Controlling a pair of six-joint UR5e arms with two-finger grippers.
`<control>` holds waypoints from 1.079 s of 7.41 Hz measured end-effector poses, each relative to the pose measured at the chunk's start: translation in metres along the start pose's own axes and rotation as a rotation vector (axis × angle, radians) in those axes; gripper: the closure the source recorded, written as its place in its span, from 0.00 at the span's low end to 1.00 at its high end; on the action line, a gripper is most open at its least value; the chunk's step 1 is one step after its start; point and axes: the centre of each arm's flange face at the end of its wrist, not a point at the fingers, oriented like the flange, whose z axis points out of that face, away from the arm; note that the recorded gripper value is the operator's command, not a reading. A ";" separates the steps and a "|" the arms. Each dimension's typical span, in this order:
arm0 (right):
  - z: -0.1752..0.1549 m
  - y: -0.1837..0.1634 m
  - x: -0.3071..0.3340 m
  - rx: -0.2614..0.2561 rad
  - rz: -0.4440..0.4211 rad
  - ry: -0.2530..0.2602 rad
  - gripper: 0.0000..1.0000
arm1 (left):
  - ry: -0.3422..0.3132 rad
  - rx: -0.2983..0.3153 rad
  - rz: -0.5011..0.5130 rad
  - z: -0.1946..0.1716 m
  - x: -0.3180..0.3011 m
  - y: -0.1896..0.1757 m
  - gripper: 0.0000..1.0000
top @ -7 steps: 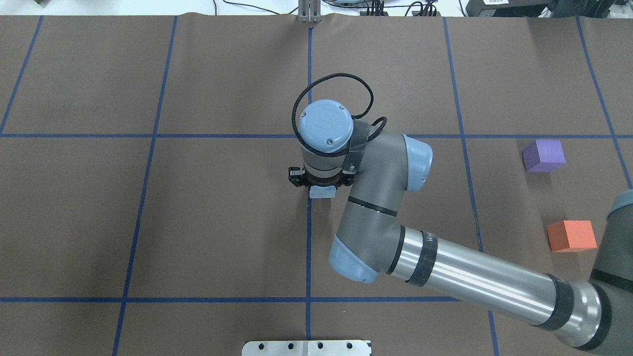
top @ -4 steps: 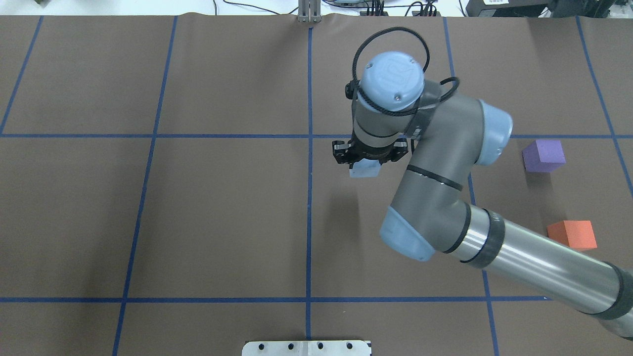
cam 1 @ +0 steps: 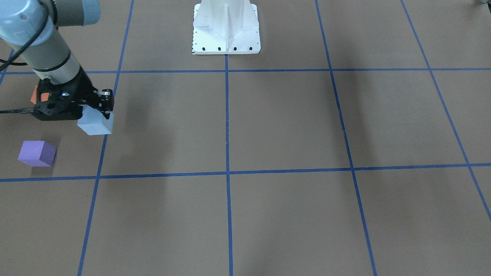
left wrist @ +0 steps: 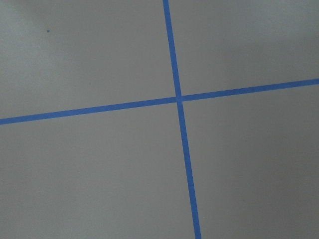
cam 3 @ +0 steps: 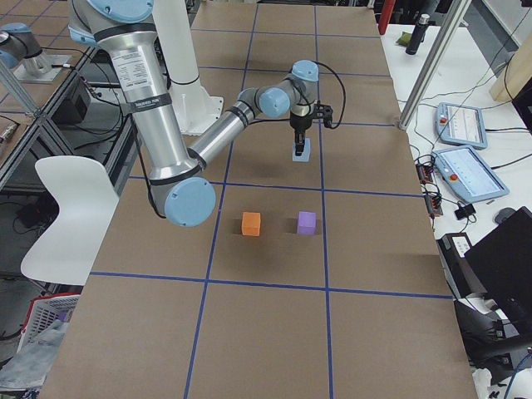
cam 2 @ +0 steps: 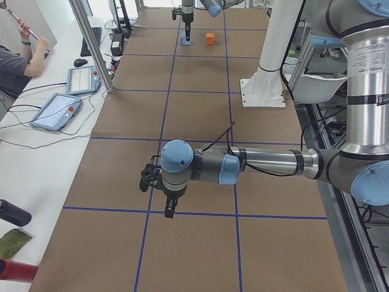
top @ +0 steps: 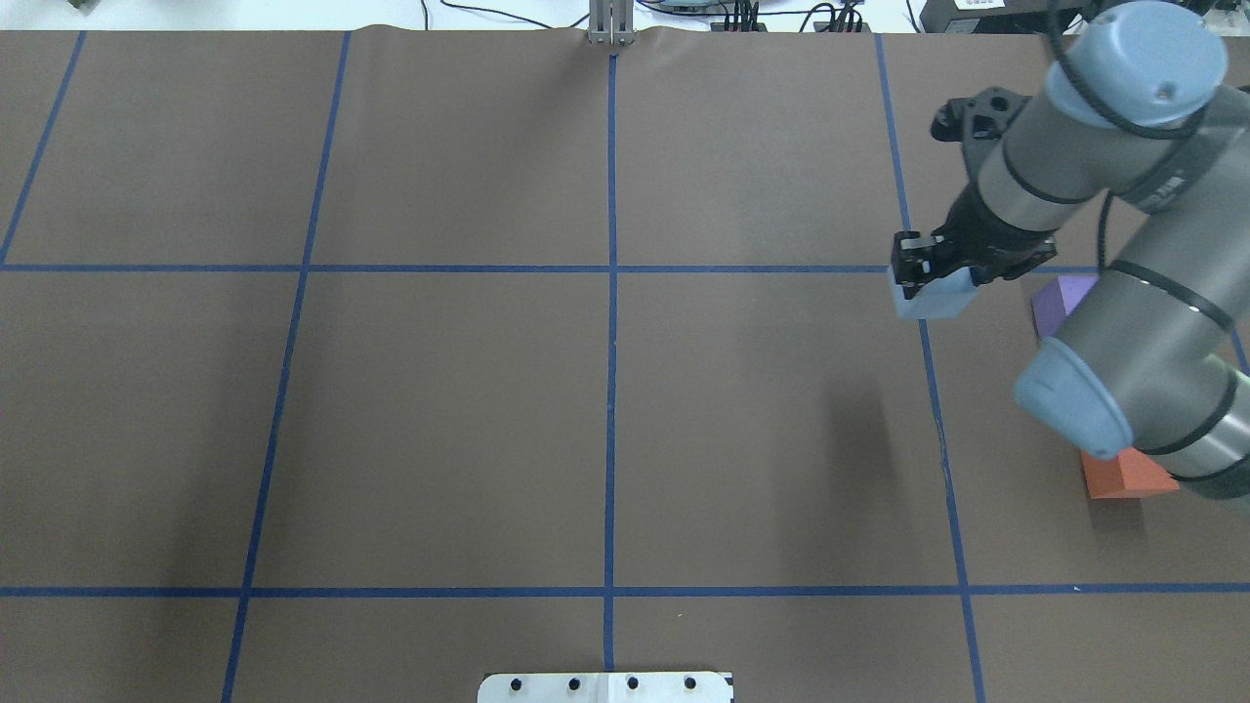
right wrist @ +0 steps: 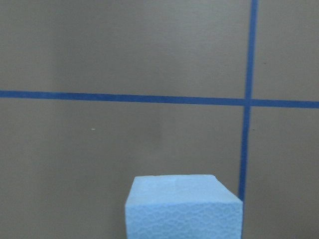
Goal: Place blue block between orange and purple blocks
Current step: 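Carry the cube with the right gripper toward the gap between purple and orange cubes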
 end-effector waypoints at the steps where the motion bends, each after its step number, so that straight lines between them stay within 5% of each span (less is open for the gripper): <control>1: 0.017 0.012 0.048 0.008 -0.005 -0.001 1.00 | 0.000 0.001 0.001 0.000 0.000 0.000 0.00; 7: 0.115 0.063 0.199 0.029 0.012 -0.016 0.96 | 0.000 0.000 0.001 0.000 0.001 0.000 0.00; 8: 0.120 0.065 0.205 0.032 0.024 -0.026 0.71 | 0.000 0.000 0.001 0.000 0.001 0.000 0.00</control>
